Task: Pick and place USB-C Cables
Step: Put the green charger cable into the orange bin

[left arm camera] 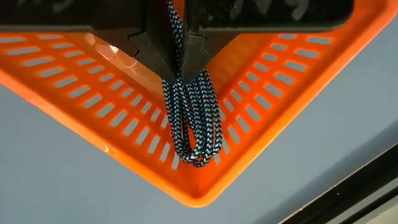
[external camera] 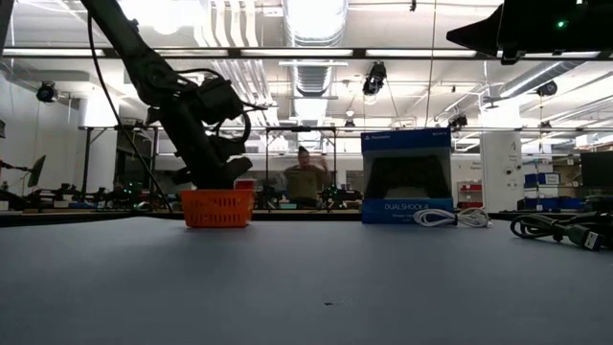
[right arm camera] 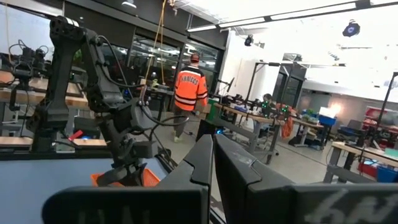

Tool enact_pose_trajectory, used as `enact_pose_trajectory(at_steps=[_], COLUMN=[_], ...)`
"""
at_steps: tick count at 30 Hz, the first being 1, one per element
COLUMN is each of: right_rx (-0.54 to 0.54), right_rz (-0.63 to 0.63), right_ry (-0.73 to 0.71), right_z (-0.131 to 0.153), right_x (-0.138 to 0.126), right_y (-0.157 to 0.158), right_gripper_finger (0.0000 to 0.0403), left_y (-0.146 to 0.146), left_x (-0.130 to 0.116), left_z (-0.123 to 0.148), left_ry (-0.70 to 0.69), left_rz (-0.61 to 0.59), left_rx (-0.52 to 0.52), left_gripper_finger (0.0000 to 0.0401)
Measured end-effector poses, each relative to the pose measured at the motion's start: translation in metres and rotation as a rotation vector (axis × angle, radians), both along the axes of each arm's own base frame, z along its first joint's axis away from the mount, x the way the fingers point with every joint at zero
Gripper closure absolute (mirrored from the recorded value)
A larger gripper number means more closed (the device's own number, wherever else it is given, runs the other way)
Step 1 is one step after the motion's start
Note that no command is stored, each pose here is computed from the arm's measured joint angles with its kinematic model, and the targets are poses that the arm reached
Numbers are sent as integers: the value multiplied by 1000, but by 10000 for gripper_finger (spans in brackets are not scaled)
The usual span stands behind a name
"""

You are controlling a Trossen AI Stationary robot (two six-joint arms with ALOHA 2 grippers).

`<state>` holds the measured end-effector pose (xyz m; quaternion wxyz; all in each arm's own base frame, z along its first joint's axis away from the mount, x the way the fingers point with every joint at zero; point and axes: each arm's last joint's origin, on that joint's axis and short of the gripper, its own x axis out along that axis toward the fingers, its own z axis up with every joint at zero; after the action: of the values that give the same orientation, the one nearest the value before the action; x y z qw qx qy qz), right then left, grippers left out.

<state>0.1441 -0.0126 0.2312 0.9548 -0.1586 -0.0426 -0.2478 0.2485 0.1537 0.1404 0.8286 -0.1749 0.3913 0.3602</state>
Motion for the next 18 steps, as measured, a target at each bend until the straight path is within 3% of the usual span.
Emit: enact_pose_trajectory(at_steps=[18], right_rx=[3], right_rz=[-17], right_ry=[3], right_z=[0], right_x=[0], right_y=[0], right_gripper_finger=[394], left_y=[-2], left_x=[-2], left_z=[20], left_ry=[-68], left_rz=[-7], left_rx=[35], left_gripper_finger=[393])
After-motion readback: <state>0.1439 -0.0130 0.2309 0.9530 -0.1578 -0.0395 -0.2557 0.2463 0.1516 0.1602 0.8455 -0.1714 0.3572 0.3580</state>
